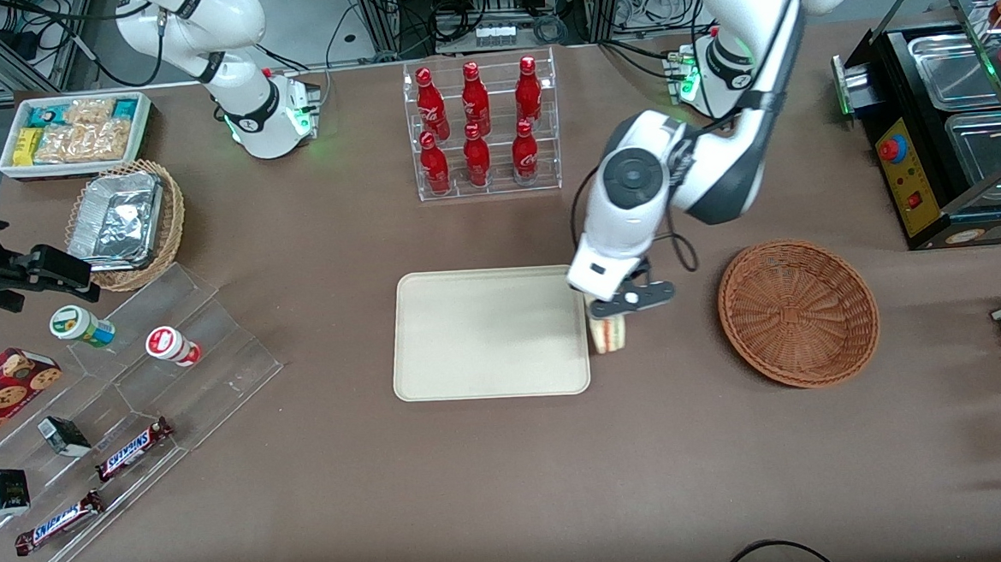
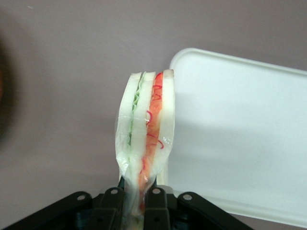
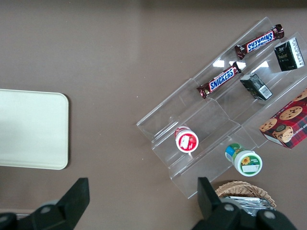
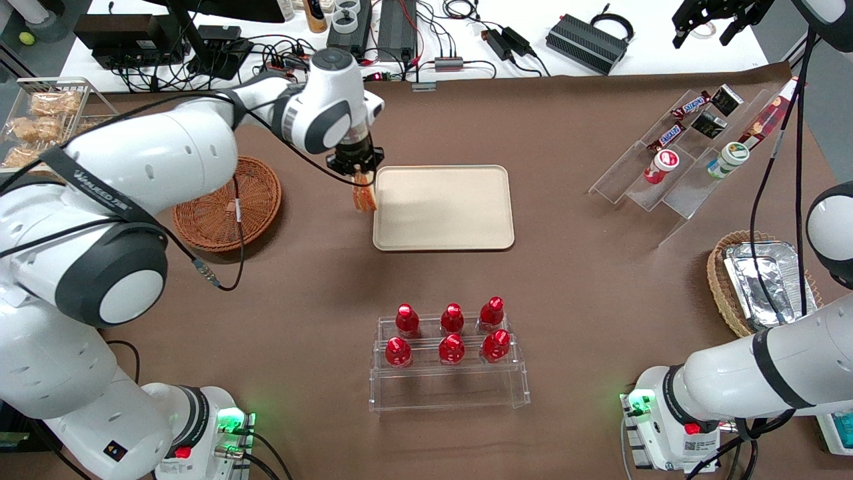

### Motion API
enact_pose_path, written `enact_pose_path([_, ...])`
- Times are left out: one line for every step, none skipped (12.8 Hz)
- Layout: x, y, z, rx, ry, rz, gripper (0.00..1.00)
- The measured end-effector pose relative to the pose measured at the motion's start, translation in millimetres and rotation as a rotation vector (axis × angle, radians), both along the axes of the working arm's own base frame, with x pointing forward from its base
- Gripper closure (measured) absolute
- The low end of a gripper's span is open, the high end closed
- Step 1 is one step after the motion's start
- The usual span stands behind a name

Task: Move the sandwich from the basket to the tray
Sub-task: 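Lift the sandwich and carry it over the white tray, then lower the sandwich onto the tray and open the left gripper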

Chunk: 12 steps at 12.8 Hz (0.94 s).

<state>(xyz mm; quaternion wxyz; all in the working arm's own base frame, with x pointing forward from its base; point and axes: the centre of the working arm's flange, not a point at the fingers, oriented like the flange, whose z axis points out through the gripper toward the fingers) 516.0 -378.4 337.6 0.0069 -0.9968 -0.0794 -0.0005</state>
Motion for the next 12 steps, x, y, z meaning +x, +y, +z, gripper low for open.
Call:
enact_pose_path([-6.4,-14.1,-7.8,-0.007,-0.013,-0.025,0.85])
enact_pose_path([-13.5,-29.1,-17.3,-0.014,-0.028,-0.051,0.85])
enact_pose_path([-21.8,-43.6,-29.0,-0.017,-0.035,-0.078,0.85])
enact_pose_path([-28.3,-54.8,-41.6,-0.013,-0.043,-0.104,0.85])
enact_pose_path([-29.6,-61.2,-52.6,-0.004,-0.054,-0.124,0.85])
enact_pose_path([-27.8,-64.9,-62.1,0.005,-0.060,-0.136,0.85])
enact_pose_path([-25.6,-67.5,-71.0,0.012,-0.061,-0.142,0.84])
enact_pose_path([-23.7,-69.6,-79.6,0.013,-0.065,-0.145,0.83])
enact_pose_path([-22.4,-71.0,-87.3,0.013,-0.071,-0.149,0.83])
enact_pose_path([-22.2,-71.5,-93.4,0.018,-0.072,-0.155,0.83])
enact_pose_path([-22.0,-71.9,-97.2,0.025,-0.075,-0.162,0.83])
enact_pose_path([-21.4,-72.6,-98.9,0.026,-0.080,-0.165,0.83])
